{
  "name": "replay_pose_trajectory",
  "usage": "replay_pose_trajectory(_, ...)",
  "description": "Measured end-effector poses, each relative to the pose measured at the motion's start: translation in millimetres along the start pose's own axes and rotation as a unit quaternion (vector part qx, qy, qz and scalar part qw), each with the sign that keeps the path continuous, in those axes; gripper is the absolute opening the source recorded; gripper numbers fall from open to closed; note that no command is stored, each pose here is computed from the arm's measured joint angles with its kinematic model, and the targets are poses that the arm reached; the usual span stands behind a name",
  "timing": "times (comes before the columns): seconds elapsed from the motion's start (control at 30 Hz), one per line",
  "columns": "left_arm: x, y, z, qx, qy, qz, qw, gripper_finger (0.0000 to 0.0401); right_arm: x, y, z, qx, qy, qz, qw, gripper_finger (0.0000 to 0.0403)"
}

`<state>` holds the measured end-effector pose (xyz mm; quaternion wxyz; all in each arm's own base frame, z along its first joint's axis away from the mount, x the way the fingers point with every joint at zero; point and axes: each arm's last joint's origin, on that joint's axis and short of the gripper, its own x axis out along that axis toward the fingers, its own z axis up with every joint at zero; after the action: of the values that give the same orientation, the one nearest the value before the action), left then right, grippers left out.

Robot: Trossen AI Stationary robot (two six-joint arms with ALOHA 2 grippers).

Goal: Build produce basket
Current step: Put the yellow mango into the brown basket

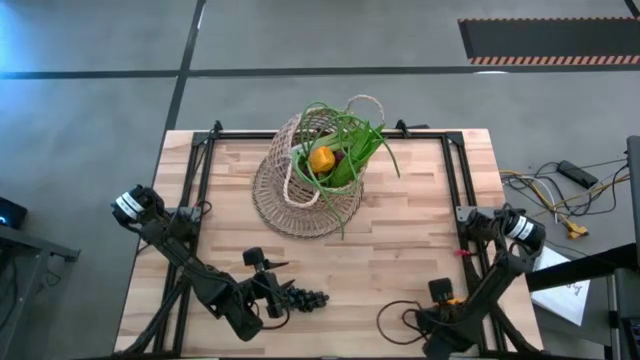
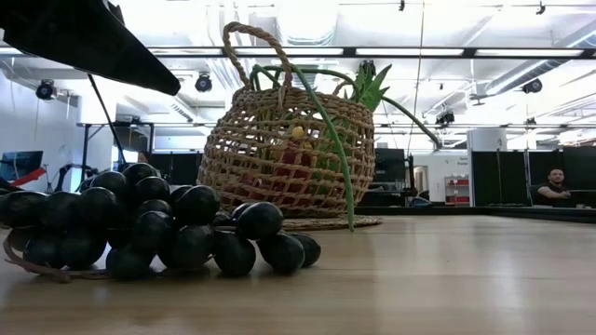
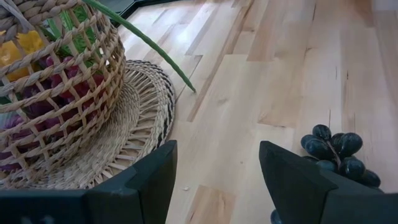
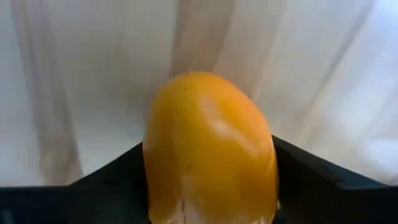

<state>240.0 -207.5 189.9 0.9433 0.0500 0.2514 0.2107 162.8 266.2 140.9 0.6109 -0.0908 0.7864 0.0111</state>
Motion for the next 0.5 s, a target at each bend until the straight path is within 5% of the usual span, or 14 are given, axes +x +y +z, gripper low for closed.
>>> replay_pose_trajectory(0.1, 0.0, 0.0, 0.0, 0.001, 0.0, 0.0, 1.0, 0.0212, -7.2, -11.4, 17.1, 0.013, -0.044, -0.022, 0.999, 0.0217)
replay_pose_trajectory(0.27, 0.2, -0.3, 0.7, 0.006, -0.001, -0.001, 1.0, 0.0212, -33.2, -35.7, 50.1, -0.013, -0.153, -0.09, 0.984, 0.0217)
replay_pose_trajectory(0.5, 1.4, -1.3, 2.9, 0.007, -0.005, -0.006, 1.0, 0.0212, -105.6, -106.2, 95.8, -0.026, -0.344, -0.249, 0.905, 0.0217)
